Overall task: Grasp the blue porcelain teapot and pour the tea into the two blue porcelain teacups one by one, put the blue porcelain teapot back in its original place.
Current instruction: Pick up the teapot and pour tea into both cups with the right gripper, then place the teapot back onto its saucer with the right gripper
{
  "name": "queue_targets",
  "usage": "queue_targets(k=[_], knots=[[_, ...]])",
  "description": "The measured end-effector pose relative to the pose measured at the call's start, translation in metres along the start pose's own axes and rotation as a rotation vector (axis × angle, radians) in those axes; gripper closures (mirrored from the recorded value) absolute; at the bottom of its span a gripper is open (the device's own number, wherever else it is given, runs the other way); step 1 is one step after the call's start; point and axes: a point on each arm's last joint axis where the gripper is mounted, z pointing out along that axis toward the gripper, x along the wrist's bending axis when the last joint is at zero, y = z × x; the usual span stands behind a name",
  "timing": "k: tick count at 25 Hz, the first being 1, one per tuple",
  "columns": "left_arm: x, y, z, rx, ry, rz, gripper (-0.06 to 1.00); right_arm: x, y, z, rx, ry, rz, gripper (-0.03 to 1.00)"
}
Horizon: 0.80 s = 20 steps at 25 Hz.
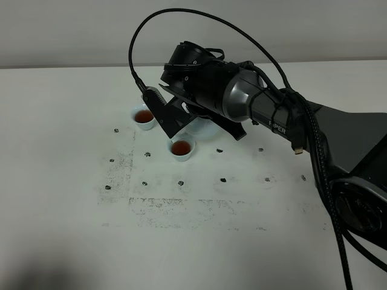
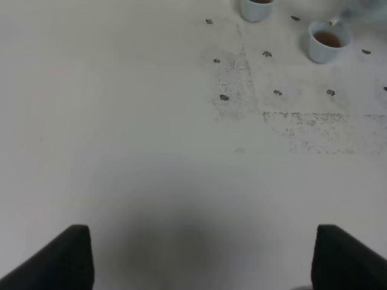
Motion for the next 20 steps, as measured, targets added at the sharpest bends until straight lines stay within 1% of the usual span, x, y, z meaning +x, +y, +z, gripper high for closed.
queue_targets(k=[4, 6, 9, 15, 17, 20], knots=[[0.000, 0.000, 0.000, 0.000, 0.000, 0.000, 0.24, -0.006, -0.008, -0.005, -0.026, -0.001, 0.050, 0.92], [0.000, 0.000, 0.000, 0.000, 0.000, 0.000, 0.24, -0.011, -0.017, -0.008, -0.039, 0.003, 0.091, 0.92], [0.000, 0.000, 0.000, 0.000, 0.000, 0.000, 0.24, -0.014, -0.031, -0.009, -0.082, 0.036, 0.157, 0.92], [0.000, 0.000, 0.000, 0.000, 0.000, 0.000, 0.24, -0.017, -0.062, 0.003, -0.359, 0.137, 0.351, 0.92], [0.000, 0.000, 0.000, 0.000, 0.000, 0.000, 0.24, -0.015, -0.075, 0.010, -0.432, 0.170, 0.408, 0.92], [0.000, 0.000, 0.000, 0.000, 0.000, 0.000, 0.24, -0.013, -0.089, 0.017, -0.493, 0.195, 0.464, 0.92]])
